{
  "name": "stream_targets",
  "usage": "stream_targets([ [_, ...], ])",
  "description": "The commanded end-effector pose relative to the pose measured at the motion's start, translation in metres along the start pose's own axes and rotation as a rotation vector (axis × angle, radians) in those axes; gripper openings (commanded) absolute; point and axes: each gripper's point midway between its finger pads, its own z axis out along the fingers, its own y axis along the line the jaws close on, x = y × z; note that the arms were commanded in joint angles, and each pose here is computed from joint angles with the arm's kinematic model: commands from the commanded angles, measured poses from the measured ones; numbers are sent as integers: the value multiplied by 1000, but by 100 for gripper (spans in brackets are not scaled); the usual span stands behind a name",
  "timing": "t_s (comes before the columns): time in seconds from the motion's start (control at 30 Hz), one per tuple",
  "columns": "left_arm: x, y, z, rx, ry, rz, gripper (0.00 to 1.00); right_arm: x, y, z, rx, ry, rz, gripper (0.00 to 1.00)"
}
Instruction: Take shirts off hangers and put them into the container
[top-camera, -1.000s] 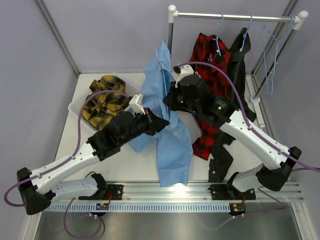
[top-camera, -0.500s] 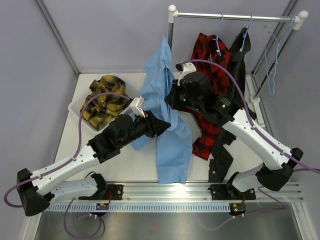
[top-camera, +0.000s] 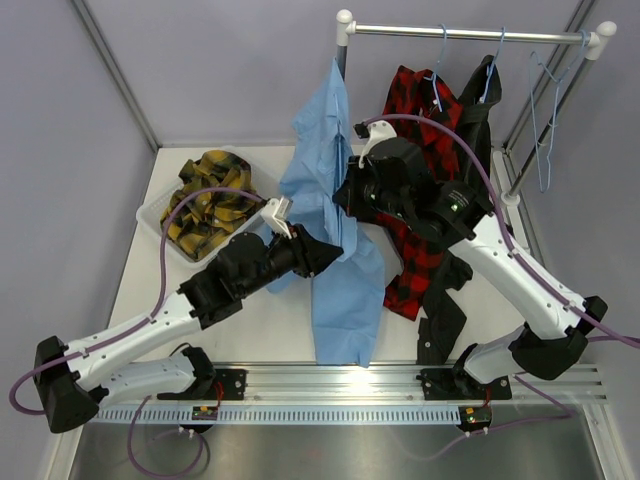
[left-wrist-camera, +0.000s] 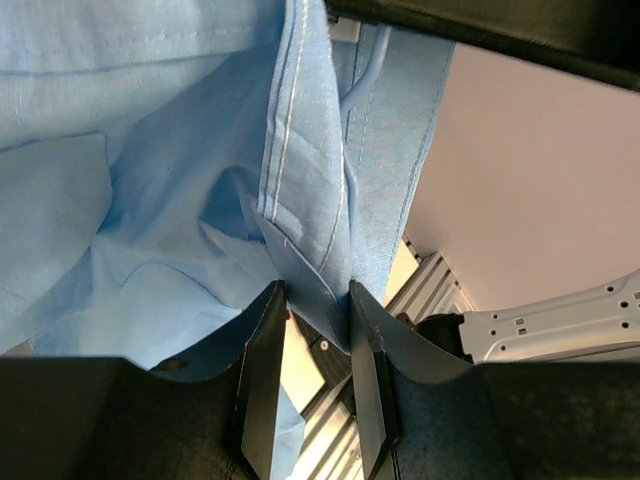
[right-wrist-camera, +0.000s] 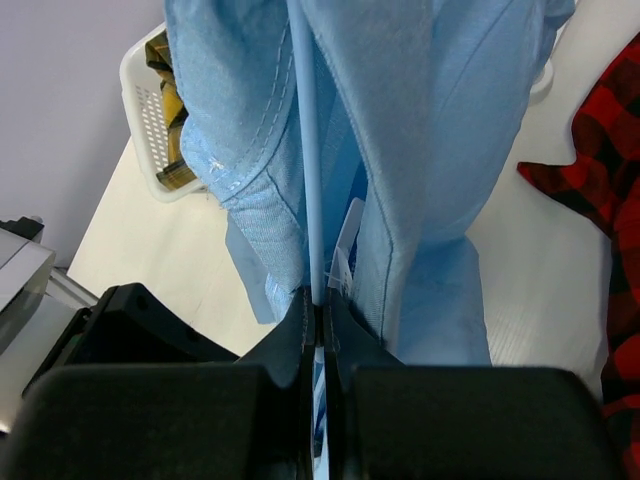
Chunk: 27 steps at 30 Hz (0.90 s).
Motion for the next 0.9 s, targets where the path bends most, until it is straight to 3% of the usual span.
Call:
stream_targets([
  [0.0, 79, 58, -13, -152, 256, 61, 34, -106, 29, -49, -125, -341, 81, 0],
  [0.33, 79, 76, -6, -215, 237, 108, 38, -102, 36, -56, -161, -295, 94, 0],
  [0.53, 48, 62, -5, -208, 137, 112, 36, -88, 36, -55, -177, -261, 92, 0],
  [0.63, 20, 55, -18, -226, 54, 116, 53, -80, 33, -54, -175, -243, 77, 0],
  [0.67, 8, 53, -29, -234, 20, 116, 68, -77, 33, -55, -179, -236, 69, 0],
  [0.87, -60, 45, -61, -222, -196, 20, 77, -57, 27, -53, -181, -198, 57, 0],
])
